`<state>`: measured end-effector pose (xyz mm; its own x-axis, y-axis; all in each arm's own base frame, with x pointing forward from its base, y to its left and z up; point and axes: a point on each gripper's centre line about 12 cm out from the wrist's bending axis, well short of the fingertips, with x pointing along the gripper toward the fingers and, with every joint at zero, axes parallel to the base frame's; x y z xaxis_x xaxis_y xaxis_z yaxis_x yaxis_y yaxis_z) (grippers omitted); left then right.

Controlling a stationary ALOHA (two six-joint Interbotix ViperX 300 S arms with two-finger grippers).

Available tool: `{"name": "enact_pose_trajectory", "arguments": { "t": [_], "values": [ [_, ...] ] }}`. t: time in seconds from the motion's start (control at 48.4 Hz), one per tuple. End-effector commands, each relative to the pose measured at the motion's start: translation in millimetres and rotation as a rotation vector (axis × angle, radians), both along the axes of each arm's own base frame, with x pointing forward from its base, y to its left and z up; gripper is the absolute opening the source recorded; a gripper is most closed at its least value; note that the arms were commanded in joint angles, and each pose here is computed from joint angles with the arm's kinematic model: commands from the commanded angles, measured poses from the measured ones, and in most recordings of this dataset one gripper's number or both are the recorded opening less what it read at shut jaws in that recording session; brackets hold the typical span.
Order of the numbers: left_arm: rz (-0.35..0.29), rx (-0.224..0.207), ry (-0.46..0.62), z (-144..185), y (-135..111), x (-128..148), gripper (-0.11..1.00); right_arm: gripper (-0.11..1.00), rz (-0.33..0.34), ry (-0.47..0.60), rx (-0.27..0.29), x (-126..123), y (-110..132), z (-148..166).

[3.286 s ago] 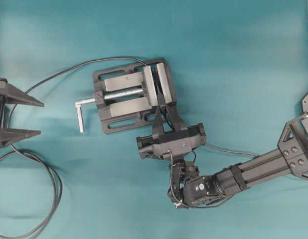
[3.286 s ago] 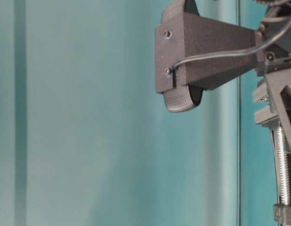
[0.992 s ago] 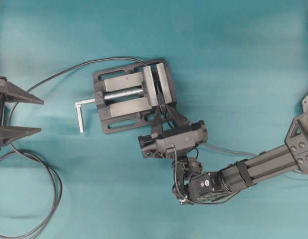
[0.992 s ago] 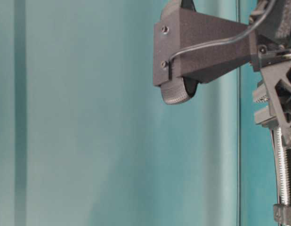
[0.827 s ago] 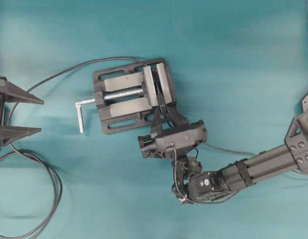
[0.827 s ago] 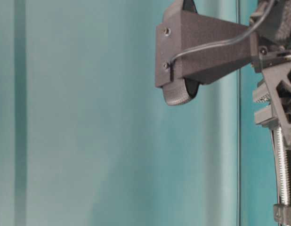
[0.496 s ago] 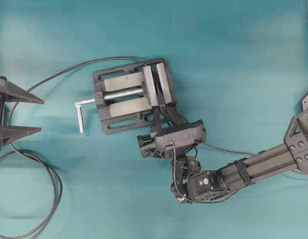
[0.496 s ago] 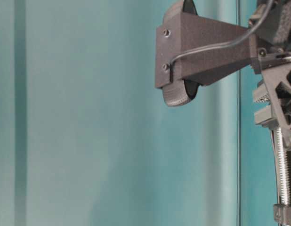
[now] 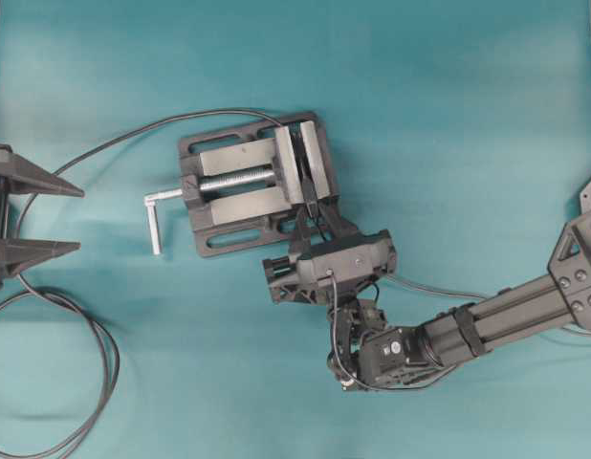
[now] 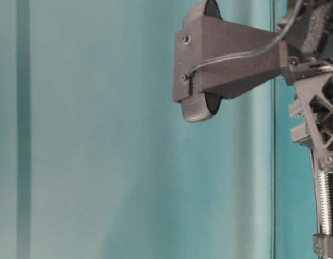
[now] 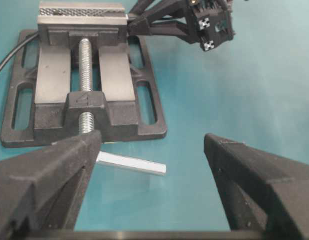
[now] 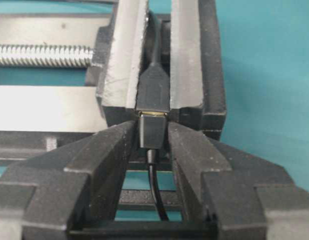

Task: Insert the USB cable into the fixed female connector.
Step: 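Open the right gripper and release the inserted plug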

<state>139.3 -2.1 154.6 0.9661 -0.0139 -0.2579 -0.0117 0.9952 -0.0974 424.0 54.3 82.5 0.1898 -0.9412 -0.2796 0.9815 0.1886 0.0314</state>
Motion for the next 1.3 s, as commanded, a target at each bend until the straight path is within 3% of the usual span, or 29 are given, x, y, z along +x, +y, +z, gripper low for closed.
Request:
{"name": "enact_pose_trajectory", "arguments": {
  "t": [0.0, 0.413, 1.075, 1.281],
  "values": [
    [0.001, 0.021, -0.005, 3.1, 0.8, 2.3, 1.00, 0.45, -0.011, -0.064, 0.010, 2.9, -0.5, 29.7],
    [0.008, 0.021, -0.003, 2.5, 1.9, 2.1, 1.00, 0.45, -0.001, -0.054, 0.045, -2.7, 20.8, 28.4],
    [0.026, 0.016, -0.005, 2.7, 4.3, 2.0, 1.00, 0.45, 0.042, -0.030, 0.044, -11.0, 35.2, 32.2],
    [0.025, 0.015, -0.003, 2.5, 4.1, 2.0, 1.00, 0.54, 0.056, -0.005, 0.035, -13.8, 35.0, 29.8]
  ]
}}
